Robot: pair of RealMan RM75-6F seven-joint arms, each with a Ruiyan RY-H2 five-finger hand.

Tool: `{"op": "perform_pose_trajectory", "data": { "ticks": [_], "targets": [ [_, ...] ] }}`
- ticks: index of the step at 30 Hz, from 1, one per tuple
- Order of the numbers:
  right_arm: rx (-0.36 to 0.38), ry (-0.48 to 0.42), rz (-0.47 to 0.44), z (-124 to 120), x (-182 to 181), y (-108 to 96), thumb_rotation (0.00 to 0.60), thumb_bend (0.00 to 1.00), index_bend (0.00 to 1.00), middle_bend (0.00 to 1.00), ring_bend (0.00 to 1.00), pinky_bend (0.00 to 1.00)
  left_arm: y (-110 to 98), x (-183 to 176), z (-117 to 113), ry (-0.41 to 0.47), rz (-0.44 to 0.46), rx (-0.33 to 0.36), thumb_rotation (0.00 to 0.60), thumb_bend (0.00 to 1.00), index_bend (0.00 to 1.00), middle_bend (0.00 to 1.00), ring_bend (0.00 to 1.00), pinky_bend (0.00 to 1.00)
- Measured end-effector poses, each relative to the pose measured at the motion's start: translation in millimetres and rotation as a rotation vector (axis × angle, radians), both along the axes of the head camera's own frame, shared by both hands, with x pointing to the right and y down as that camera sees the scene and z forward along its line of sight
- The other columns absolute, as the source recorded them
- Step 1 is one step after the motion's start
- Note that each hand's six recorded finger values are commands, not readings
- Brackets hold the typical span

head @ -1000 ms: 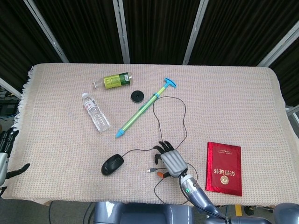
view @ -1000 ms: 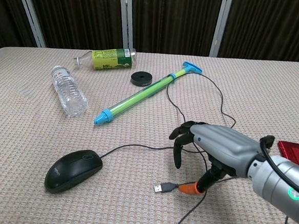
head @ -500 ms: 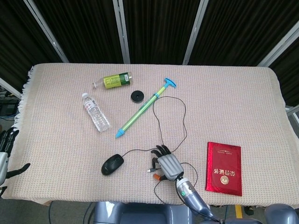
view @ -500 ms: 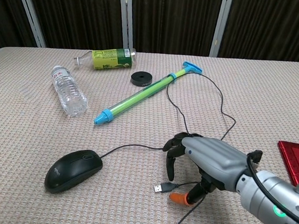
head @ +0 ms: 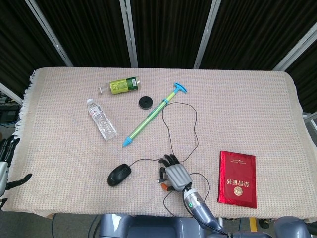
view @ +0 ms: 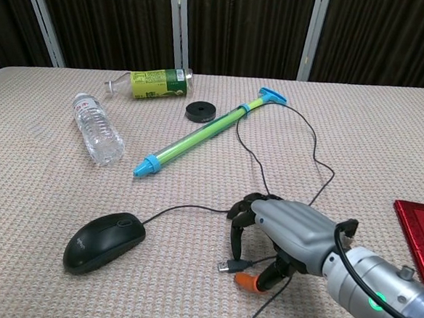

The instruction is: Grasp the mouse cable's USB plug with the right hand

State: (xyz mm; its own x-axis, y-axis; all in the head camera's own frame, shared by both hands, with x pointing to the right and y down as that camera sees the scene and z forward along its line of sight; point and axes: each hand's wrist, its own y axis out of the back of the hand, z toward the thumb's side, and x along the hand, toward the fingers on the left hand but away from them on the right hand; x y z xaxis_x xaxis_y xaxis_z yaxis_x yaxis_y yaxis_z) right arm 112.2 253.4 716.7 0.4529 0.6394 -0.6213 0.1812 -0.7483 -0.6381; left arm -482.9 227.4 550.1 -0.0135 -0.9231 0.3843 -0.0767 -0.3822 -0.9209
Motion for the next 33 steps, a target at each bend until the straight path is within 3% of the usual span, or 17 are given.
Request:
{"op": "perform_pose_trajectory", "data": {
  "ticks": [19,27,33],
  "targets": [
    [-0.002,-0.004,0.015,2.5,-8.6,1.5,0.600,0.26,0.51,0.19,0.00,0.00,0.2,0.1,0.0,0.003,-0.003,-0.003,0.600,0.07,0.00,0.00,0.00,0.00],
    [-0.008,0.015,0.005,5.9,-6.3,6.7,0.600,0.36,0.59,0.22,0.00,0.00,0.0,-0.3,-0.1,0.007,-0.007,-0.004,0.600,0.07,0.00,0.00,0.00,0.00],
    [-0.009,-0.004,0.013,2.4,-7.3,6.5,0.600,0.36,0.60,0.23,0.00,0.00,0.1,-0.4,-0.1,0.010,-0.010,-0.005,0.600,0.07,0.00,0.00,0.00,0.00]
  ]
}}
